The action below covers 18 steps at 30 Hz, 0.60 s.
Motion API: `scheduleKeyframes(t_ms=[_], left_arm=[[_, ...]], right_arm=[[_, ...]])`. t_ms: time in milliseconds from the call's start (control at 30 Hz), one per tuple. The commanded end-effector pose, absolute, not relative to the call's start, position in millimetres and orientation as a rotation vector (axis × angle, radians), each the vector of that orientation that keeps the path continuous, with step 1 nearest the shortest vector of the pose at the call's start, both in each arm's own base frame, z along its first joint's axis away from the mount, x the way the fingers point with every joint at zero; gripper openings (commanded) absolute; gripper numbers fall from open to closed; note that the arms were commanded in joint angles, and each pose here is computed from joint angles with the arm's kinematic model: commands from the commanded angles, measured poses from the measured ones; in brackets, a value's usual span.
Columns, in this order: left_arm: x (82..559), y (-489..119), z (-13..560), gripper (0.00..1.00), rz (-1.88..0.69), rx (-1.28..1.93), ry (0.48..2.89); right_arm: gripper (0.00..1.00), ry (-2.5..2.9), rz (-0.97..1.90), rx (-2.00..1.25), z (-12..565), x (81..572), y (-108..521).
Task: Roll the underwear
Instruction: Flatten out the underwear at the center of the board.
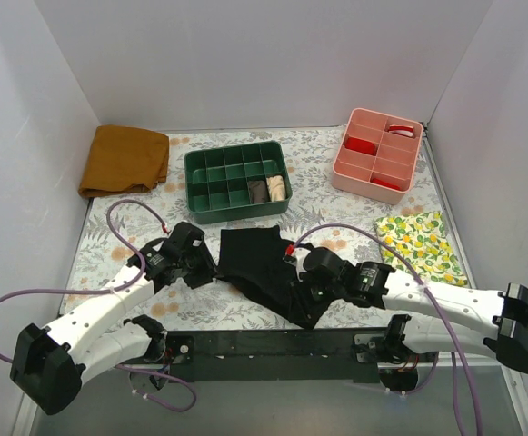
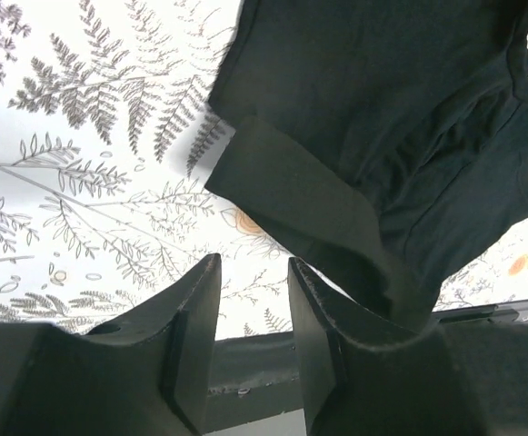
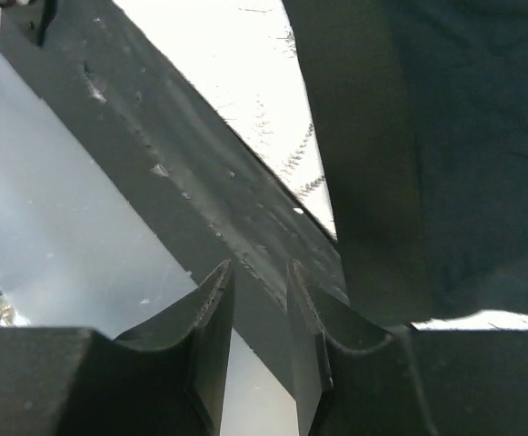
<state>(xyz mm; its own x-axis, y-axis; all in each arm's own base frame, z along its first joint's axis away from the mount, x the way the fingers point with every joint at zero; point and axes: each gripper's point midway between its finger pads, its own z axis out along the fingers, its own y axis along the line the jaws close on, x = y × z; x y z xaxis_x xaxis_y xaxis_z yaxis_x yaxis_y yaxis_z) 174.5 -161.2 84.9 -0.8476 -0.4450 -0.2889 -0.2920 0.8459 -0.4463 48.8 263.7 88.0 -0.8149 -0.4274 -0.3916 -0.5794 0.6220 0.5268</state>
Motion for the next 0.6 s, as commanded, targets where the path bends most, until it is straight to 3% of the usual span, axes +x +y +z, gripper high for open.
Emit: scheduleKeyframes(t_ms=[0, 33, 67, 100, 200, 567], left_arm=[[166, -155, 87, 0.35, -0.552, -0.638, 2.63], [166, -155, 90, 0.37, -0.566, -0.644, 2.615], [165, -153, 91, 0.43, -0.571, -0.671, 2.602], [164, -155, 94, 0.55, -0.603, -0.671, 2.588], [156, -162, 90, 0.69, -0.688, -0.702, 2.6], [172, -170, 76, 0.66, -0.789, -0.864, 2.481]], right_arm=[[0.36, 2.513, 0.863, -0.761, 111, 70, 252], [0.36, 2.483, 0.854, -0.729, 119, 76, 252], [0.36, 2.398, 0.86, -0.661, 135, 90, 254], [0.36, 2.373, 0.838, -0.604, 139, 100, 252], [0.36, 2.462, 0.712, -0.459, 124, 125, 244], [0.35, 2.488, 0.625, -0.496, 125, 154, 256]])
